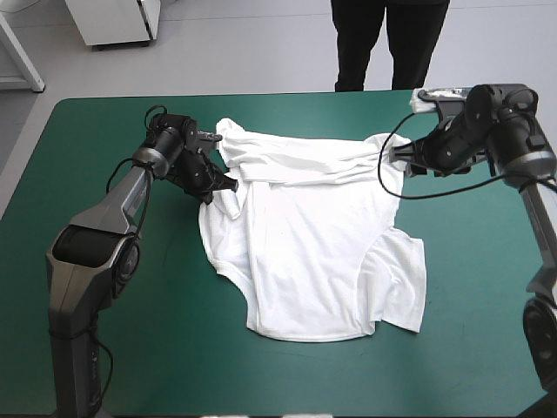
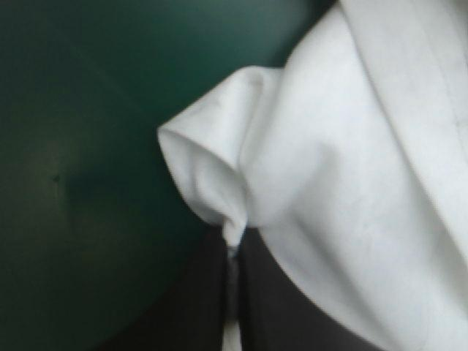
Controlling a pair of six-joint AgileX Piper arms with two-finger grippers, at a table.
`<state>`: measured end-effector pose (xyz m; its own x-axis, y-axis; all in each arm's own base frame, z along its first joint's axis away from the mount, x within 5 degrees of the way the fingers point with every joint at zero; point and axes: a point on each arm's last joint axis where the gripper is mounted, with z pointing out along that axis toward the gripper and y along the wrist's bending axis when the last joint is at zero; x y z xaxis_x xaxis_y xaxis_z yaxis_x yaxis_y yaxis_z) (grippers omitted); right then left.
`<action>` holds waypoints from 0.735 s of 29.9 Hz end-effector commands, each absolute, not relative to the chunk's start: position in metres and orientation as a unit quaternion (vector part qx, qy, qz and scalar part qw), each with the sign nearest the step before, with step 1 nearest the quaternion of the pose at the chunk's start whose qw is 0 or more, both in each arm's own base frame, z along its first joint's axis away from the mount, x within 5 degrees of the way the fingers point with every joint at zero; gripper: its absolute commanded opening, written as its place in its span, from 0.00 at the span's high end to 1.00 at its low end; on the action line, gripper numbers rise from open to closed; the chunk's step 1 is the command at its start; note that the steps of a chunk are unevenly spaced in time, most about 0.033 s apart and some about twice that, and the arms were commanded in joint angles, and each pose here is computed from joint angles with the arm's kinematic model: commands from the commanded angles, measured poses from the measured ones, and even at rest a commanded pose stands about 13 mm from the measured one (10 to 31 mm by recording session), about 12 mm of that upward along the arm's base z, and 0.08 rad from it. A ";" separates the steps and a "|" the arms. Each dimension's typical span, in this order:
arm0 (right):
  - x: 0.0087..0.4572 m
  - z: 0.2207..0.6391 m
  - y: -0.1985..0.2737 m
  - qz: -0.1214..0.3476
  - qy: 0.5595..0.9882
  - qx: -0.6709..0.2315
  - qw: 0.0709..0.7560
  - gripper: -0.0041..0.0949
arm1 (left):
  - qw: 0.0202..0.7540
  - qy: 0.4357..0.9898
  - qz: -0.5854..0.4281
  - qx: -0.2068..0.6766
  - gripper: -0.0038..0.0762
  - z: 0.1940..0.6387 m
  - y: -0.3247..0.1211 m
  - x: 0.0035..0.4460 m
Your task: Fold the cloth
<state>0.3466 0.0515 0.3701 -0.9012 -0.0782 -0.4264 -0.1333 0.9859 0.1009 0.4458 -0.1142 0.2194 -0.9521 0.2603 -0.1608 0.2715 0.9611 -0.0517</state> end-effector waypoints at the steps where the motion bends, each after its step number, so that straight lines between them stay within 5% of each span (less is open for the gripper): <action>1: 0.314 0.373 0.059 0.059 0.973 -0.070 0.210 0.46 | 0.077 0.987 -0.036 0.133 0.98 0.239 -0.112 0.440; 9: 0.279 0.327 0.059 0.059 0.988 -0.067 0.124 0.46 | 0.077 0.988 -0.038 0.131 0.98 0.239 -0.112 0.440; 22: 0.233 0.274 0.072 0.069 0.989 -0.065 0.110 0.46 | 0.076 0.988 -0.040 0.131 0.98 0.239 -0.112 0.440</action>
